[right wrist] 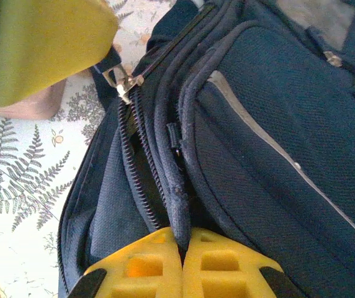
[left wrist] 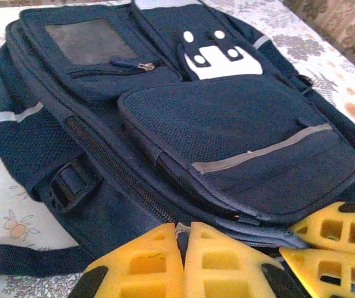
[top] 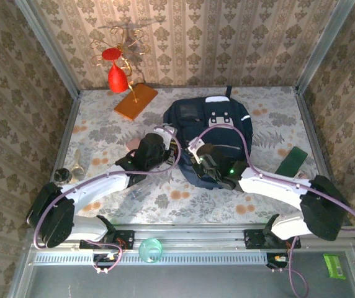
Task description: Pack books, pencil case, and school supplies into a backpack
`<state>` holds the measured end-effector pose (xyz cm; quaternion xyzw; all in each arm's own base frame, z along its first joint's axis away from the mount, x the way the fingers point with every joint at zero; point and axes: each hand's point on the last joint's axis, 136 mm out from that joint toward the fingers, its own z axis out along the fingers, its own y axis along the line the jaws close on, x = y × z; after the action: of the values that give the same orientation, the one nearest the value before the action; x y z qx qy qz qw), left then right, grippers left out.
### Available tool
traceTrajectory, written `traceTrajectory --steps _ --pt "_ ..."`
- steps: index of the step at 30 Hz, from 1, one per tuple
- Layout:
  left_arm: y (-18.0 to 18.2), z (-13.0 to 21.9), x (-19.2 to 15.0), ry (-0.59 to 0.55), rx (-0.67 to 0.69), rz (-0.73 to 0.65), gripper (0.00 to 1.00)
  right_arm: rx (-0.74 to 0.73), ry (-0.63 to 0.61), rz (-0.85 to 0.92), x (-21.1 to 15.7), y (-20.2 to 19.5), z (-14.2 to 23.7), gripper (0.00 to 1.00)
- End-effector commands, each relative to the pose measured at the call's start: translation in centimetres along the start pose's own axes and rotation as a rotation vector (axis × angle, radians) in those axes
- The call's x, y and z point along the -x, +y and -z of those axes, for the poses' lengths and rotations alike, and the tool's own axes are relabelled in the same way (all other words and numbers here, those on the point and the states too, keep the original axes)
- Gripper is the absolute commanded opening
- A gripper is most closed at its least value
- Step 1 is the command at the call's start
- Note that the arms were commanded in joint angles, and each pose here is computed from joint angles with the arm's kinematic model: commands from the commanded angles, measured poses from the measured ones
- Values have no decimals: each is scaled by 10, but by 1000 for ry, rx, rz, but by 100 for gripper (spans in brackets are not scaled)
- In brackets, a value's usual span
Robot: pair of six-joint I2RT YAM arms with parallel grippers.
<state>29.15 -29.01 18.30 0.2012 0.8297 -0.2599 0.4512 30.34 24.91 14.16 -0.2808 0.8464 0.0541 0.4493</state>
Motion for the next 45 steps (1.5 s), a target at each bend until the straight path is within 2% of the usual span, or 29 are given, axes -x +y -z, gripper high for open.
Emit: traceTrajectory --steps 1,10,15,19,20,24,28,32,38,40,43,45 --pt "25 14 32 -108 69 30 0 -66 0 -61 -9 -24 12 0" --pt "76 -12 48 -118 143 65 0 -8 -42 -182 -12 -37 36 0" --pt "109 -30 49 -106 194 88 0 15 -74 -228 -2 -37 41 0" --pt "119 -36 49 -104 199 93 0 21 -86 -264 11 -37 41 0" --pt "119 -36 50 -108 197 87 3 15 -91 -273 17 -38 41 0" --pt "113 -29 55 -120 173 62 33 4 -107 -321 40 -42 41 0" --pt "114 -16 50 -118 179 62 49 77 -99 -335 55 -27 31 4" --pt "106 -1 35 -108 144 90 57 126 -47 -343 59 -14 16 9" --pt "77 13 13 -118 35 87 61 167 13 -338 62 -1 -6 12" --pt "70 18 7 -112 23 41 63 207 20 -352 69 6 -8 13" --pt "60 21 0 -119 18 -120 66 213 7 -336 76 6 -5 14" --pt "52 21 0 -127 7 -241 71 204 0 -319 76 2 -2 9"
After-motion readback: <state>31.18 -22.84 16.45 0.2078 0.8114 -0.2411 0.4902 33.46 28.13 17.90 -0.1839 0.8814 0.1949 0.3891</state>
